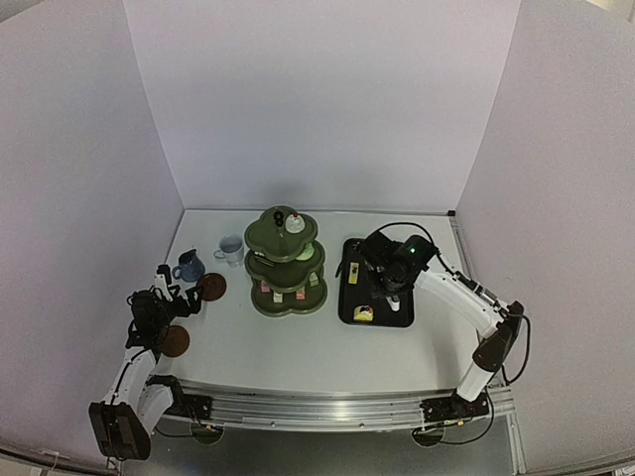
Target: Serve the afternoon tea
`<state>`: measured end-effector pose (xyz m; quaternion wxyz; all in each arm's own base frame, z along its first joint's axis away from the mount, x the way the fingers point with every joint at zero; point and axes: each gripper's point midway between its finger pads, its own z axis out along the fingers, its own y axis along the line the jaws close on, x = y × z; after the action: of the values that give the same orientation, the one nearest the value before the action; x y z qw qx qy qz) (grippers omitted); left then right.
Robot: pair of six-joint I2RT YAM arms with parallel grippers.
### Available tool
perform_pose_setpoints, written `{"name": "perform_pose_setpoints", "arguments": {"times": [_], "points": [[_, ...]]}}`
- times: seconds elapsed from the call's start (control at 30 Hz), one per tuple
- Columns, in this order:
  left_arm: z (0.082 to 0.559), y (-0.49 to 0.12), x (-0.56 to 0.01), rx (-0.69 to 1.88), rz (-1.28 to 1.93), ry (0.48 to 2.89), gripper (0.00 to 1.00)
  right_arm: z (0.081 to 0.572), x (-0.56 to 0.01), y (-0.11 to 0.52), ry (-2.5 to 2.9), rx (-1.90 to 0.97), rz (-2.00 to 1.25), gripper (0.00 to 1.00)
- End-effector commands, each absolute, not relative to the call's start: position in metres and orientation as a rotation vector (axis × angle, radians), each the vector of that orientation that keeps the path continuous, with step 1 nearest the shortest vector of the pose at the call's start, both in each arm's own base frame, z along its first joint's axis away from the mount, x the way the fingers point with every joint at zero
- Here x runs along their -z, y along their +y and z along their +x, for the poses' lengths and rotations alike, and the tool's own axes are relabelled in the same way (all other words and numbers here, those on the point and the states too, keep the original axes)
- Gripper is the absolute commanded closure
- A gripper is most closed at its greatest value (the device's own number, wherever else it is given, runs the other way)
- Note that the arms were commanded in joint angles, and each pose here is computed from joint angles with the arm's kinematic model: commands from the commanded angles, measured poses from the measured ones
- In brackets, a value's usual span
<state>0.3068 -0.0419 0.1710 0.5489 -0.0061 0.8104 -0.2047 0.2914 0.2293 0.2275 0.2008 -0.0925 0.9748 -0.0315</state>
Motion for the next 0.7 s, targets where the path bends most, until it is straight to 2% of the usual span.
{"name": "perform_pose_setpoints", "arguments": {"times": [0.0,0.27,0.67], "points": [[0.309,-0.042,-0.182,0.494,-0.008,1.877,0.0,0.28,-0.212,0.234,2.761,-0.005,-0.173,0.69],[0.309,-0.042,-0.182,0.49,-0.008,1.877,0.0,0.258,-0.166,0.238,2.878,-0.05,-0.219,0.69],[0.309,-0.041,-0.184,0.487,-0.009,1.874,0.0,0.267,-0.134,0.26,2.913,-0.055,-0.275,0.68]]}}
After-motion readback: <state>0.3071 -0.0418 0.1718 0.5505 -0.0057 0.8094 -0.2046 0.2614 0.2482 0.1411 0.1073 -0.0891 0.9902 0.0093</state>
